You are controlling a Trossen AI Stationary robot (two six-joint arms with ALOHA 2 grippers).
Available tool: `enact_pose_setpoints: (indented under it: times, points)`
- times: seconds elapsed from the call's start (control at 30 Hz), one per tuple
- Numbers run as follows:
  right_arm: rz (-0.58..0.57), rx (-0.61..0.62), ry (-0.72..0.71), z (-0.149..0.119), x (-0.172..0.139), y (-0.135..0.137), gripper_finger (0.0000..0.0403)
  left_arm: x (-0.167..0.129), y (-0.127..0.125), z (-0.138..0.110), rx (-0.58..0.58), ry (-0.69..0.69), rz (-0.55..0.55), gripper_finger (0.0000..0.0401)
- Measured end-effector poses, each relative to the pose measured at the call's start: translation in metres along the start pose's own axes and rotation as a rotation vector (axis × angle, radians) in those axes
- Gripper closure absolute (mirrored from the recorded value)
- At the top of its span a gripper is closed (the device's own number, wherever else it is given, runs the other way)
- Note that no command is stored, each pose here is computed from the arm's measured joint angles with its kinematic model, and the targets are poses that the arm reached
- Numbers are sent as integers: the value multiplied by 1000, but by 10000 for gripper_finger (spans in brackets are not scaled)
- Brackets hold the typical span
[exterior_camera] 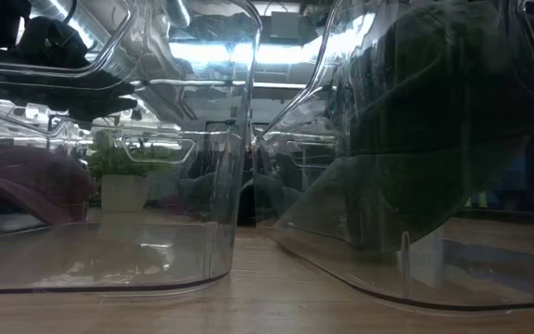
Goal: Pick & Place hat
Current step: Put the top black cap into the right transparent bin
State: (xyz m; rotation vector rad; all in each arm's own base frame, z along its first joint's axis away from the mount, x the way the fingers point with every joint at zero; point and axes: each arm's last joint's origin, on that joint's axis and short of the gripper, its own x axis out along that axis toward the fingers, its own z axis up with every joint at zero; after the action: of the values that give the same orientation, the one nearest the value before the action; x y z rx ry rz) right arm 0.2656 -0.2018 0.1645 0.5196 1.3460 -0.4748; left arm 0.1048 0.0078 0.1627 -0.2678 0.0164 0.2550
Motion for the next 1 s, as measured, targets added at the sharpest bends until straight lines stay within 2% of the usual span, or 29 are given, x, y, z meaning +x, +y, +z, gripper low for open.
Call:
enact_pose_setpoints:
  times: [0.37,0.7,0.83,1.0]
  points:
    - [0,-9,-9,2,5,0,160,0,0,0,0,0,0,216]
    - [-17,-13,40,4,21,3,161,0,0,0,0,0,0,216]
    - [-57,-15,42,4,22,3,186,0,0,0,0,0,0,216]
    - [-66,17,42,3,22,2,242,0,0,0,0,0,0,216]
